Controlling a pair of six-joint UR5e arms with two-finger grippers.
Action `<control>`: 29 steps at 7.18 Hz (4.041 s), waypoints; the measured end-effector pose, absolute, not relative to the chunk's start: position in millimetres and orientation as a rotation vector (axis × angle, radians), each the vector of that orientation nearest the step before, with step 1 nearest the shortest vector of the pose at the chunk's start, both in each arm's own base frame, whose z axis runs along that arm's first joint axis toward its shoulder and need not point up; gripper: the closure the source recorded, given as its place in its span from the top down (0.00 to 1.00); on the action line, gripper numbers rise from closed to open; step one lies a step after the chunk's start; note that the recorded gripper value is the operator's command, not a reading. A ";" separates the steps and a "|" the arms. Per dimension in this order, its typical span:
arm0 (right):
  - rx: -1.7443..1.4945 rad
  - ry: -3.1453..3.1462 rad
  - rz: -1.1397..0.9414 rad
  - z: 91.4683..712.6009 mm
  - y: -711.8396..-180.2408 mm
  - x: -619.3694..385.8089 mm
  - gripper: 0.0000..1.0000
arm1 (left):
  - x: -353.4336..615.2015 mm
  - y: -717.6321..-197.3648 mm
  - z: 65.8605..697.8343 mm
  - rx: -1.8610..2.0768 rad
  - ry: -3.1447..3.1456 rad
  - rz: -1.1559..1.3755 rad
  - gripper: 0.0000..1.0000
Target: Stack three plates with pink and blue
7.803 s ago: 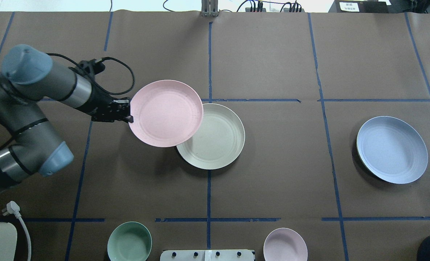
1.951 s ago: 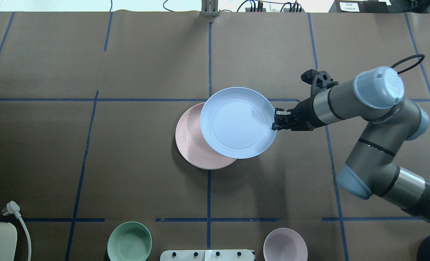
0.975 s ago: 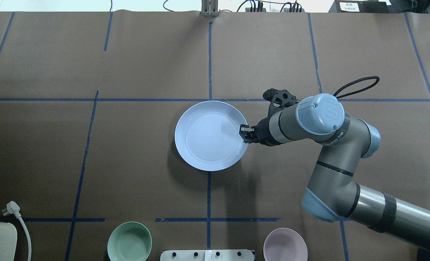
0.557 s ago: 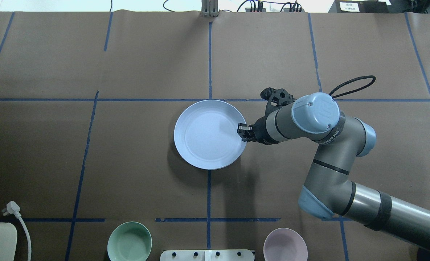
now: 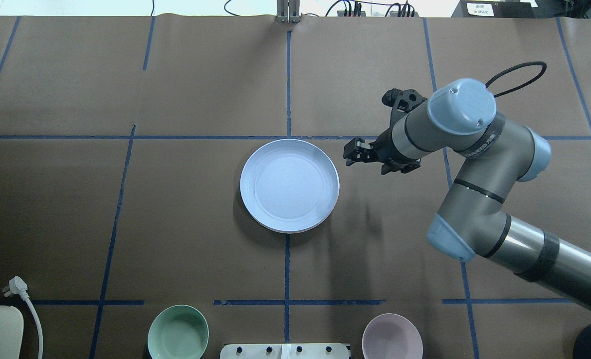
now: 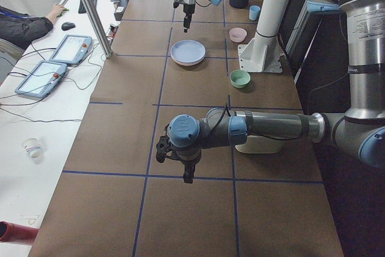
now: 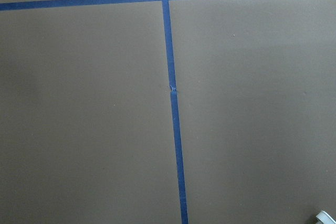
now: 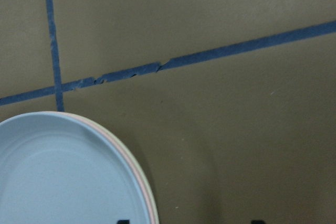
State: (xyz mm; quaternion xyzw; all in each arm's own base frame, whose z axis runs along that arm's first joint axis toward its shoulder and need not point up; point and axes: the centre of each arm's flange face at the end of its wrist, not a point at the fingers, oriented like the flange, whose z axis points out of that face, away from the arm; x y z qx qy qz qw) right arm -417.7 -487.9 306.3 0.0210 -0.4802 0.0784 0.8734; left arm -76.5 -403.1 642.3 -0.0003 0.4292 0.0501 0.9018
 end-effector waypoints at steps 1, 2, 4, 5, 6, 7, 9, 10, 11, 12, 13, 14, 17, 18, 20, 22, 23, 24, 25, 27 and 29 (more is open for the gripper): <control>0.050 -0.962 0.097 323.8 -521.5 -366.4 1.00 | -76.3 -403.4 644.3 -0.004 0.886 0.106 1.00; 0.065 -0.912 0.016 355.7 -550.8 -302.7 1.00 | -76.0 -403.5 646.5 -0.008 0.884 0.106 1.00; 0.115 -0.803 -0.150 446.3 -576.1 -153.8 1.00 | -77.5 -404.0 647.5 -0.009 0.856 0.112 1.00; 0.129 -0.771 -0.208 490.1 -567.6 -83.7 1.00 | -78.7 -405.4 645.3 0.009 0.835 0.125 1.00; 0.137 -0.759 -0.244 534.8 -544.7 -20.6 1.00 | -79.4 -406.6 646.3 0.028 0.821 0.136 1.00; 0.133 -0.755 -0.255 576.1 -513.3 25.8 1.00 | -79.6 -406.5 650.0 0.030 0.815 0.139 1.00; 0.084 -0.755 -0.220 637.4 -450.3 70.1 1.00 | -79.8 -405.6 653.6 0.025 0.813 0.138 1.00; 0.068 -0.756 -0.203 647.9 -436.8 74.8 1.00 | -79.9 -405.1 654.6 0.023 0.813 0.137 1.00; 0.061 -0.756 -0.197 651.6 -432.2 76.1 1.00 | -79.8 -402.4 656.7 0.019 0.813 0.135 1.00; 0.060 -0.756 -0.196 652.5 -430.9 76.4 1.00 | -79.4 -396.9 659.4 0.012 0.814 0.133 1.00; 0.060 -0.756 -0.196 652.5 -430.7 76.6 1.00 | -79.0 -392.5 660.6 0.008 0.815 0.132 1.00; 0.060 -0.756 -0.196 652.3 -430.7 76.6 1.00 | -78.8 -389.9 661.4 0.005 0.816 0.131 1.00; 0.064 -0.758 -0.197 650.6 -431.5 76.2 1.00 | -78.5 -386.5 663.8 0.000 0.817 0.128 1.00; 0.066 -0.758 -0.197 649.8 -431.6 76.1 1.00 | -78.5 -386.0 664.7 -0.002 0.817 0.127 1.00; 0.068 -0.758 -0.198 648.1 -431.9 76.1 1.00 | -78.5 -385.8 665.6 -0.004 0.817 0.126 1.00; 0.069 -0.758 -0.198 647.7 -431.9 76.1 1.00 | -78.5 -385.4 667.0 -0.006 0.818 0.125 1.00; 0.068 -0.758 -0.197 647.8 -431.9 76.1 1.00 | -78.5 -385.4 667.7 -0.007 0.818 0.125 1.00; 0.069 -0.758 -0.197 647.7 -431.9 76.2 1.00 | -78.5 -385.4 668.0 -0.008 0.818 0.124 1.00; 0.069 -0.758 -0.197 647.7 -431.8 76.4 1.00 | -78.5 -385.3 668.5 -0.009 0.818 0.124 1.00; 0.070 -0.758 -0.198 647.7 -431.9 76.5 1.00 | -78.4 -384.6 669.5 -0.011 0.818 0.123 1.00; 0.070 -0.758 -0.198 647.6 -431.9 76.4 1.00 | -78.5 -384.5 669.7 -0.012 0.817 0.123 1.00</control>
